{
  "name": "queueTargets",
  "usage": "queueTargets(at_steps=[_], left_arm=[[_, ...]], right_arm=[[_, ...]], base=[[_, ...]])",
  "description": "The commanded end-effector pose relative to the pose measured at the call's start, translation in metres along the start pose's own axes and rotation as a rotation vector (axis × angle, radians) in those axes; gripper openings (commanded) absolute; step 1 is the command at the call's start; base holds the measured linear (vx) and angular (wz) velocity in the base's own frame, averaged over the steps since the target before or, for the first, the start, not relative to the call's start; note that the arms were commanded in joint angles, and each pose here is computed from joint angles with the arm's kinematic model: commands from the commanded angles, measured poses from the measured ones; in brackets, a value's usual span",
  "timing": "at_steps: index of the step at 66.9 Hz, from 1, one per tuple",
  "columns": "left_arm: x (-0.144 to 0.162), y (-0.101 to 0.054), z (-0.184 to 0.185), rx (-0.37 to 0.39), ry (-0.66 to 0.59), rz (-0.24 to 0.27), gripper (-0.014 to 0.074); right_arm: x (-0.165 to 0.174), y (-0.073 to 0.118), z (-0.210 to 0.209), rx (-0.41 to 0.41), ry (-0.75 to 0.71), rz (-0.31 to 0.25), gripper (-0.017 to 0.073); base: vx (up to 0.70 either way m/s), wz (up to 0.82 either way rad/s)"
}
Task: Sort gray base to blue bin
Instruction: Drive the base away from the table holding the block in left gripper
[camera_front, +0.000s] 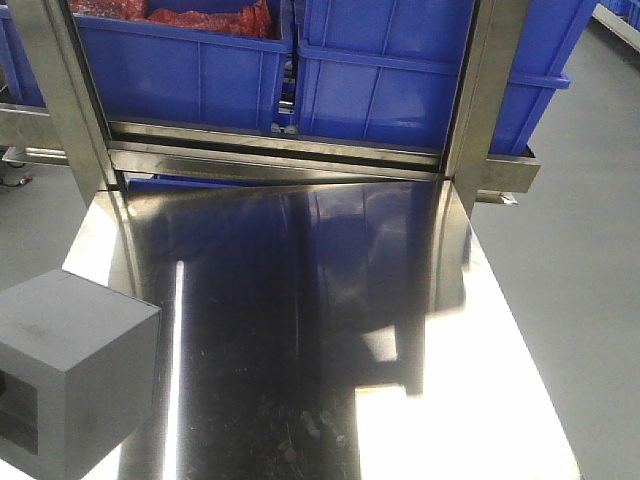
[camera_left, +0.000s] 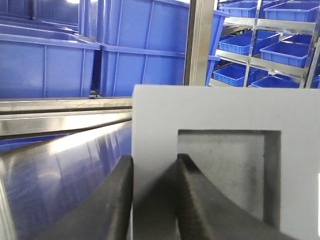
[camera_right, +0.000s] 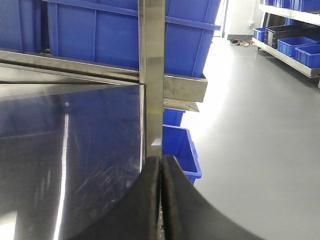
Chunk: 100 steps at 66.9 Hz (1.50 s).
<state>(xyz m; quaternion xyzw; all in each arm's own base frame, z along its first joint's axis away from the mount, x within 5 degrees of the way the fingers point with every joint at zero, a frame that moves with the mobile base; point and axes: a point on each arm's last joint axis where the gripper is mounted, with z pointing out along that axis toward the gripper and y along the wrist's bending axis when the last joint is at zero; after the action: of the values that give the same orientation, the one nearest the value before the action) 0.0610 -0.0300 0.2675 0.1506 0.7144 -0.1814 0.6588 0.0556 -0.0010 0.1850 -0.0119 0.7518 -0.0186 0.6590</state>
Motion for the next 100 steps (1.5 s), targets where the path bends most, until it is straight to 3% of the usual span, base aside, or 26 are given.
queueTargets(at_steps=[1,53,100], left_arm=[[-0.0191,-0.0042,-0.0020,0.043,-0.124,-0.004,-0.0007],[-0.0191,-0.0042,-0.0020,0.043,-0.124,-0.004,-0.0007],[-0.0191,-0.0042,-0.0020,0.043,-0.124,-0.004,-0.0007]], right_arm=[[-0.0057,-0.0001,-0.0004,0.004,-0.081,-0.020,-0.0005],[-0.0057,-0.0001,-0.0004,0.004,-0.081,-0.020,-0.0005],[-0.0057,-0.0001,-0.0004,0.004,-0.081,-0.020,-0.0005]], base=[[0.00,0.00],[0.00,-0.04],[-0.07,-0.58]])
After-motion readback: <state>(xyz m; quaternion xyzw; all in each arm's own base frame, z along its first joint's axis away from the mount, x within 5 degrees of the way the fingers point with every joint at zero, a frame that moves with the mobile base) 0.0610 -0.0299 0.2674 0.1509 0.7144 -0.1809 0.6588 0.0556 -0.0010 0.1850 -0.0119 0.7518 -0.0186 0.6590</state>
